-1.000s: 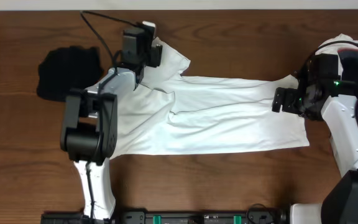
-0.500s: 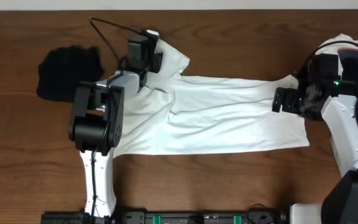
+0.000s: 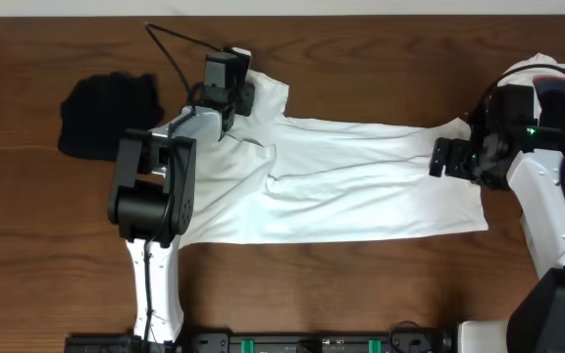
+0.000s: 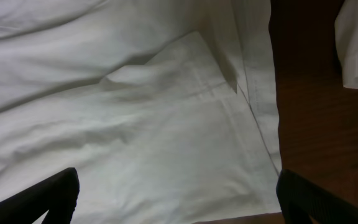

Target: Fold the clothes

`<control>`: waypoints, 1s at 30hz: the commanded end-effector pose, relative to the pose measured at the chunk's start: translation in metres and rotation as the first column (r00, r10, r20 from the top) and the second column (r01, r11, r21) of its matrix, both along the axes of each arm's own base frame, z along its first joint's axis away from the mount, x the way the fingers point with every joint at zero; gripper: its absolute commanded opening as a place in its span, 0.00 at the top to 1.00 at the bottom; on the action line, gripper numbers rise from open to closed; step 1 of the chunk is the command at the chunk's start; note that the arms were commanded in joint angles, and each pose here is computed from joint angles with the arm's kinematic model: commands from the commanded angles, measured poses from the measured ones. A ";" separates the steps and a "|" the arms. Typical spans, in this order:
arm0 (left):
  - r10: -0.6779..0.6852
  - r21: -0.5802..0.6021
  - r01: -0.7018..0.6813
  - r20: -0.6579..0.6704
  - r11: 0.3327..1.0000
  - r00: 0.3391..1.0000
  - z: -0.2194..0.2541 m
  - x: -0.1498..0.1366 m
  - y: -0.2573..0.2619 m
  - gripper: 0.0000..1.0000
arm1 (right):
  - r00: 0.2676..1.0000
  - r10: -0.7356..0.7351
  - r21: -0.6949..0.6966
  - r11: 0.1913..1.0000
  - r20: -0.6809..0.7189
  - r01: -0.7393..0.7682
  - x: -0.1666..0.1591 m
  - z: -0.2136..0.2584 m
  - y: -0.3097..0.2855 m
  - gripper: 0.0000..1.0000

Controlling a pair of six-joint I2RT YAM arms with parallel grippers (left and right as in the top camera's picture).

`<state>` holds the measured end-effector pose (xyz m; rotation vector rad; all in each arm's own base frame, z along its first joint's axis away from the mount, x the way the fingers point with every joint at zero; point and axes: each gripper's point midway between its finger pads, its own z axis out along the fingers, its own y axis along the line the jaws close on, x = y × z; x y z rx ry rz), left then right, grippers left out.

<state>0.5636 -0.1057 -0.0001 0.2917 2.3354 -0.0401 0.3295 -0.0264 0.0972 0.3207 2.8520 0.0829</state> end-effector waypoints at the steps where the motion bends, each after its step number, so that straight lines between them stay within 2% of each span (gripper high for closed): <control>1: 0.067 0.053 -0.060 -0.149 0.997 0.987 -0.053 -0.032 0.022 0.94 | 1.000 -0.008 0.005 1.000 -0.003 0.008 -0.001 -0.001 -0.001 0.01; 3: 0.066 0.051 -0.060 -0.140 0.997 0.988 -0.048 -0.030 0.021 0.94 | 1.000 0.003 -0.022 1.000 -0.005 -0.003 -0.001 -0.001 -0.005 0.01; 5: 0.066 0.050 -0.060 -0.133 0.997 0.989 -0.044 -0.029 0.021 0.94 | 0.998 0.059 -0.122 0.990 -0.037 -0.063 -0.007 -0.002 -0.019 0.01; 7: 0.067 0.049 -0.061 -0.130 0.997 0.989 -0.043 -0.029 0.021 0.94 | 0.997 0.062 -0.163 0.984 -0.053 -0.070 -0.010 -0.002 -0.026 0.01; 15: 0.067 0.050 -0.061 -0.133 0.997 0.989 -0.043 -0.029 0.021 0.94 | 0.997 0.063 -0.164 0.984 -0.045 -0.069 -0.008 -0.002 -0.026 0.01; 19: 0.067 0.050 -0.060 -0.133 0.997 0.989 -0.043 -0.030 0.021 0.94 | 0.993 0.067 -0.169 0.984 0.092 -0.051 0.024 0.008 -0.026 0.01; 25: 0.066 0.050 -0.060 -0.133 0.997 0.989 -0.043 -0.030 0.021 0.94 | 0.969 0.104 -0.048 0.994 0.226 -0.095 0.051 0.019 -0.003 0.01; 28: 0.066 0.050 -0.060 -0.133 0.997 0.989 -0.043 -0.030 0.021 0.94 | 0.946 0.047 -0.025 0.999 0.320 -0.041 0.072 0.031 -0.004 0.01; 30: 0.067 0.050 -0.060 -0.133 0.997 0.989 -0.043 -0.030 0.021 0.94 | 0.929 0.012 -0.013 1.000 0.370 -0.008 0.084 0.037 -0.007 0.05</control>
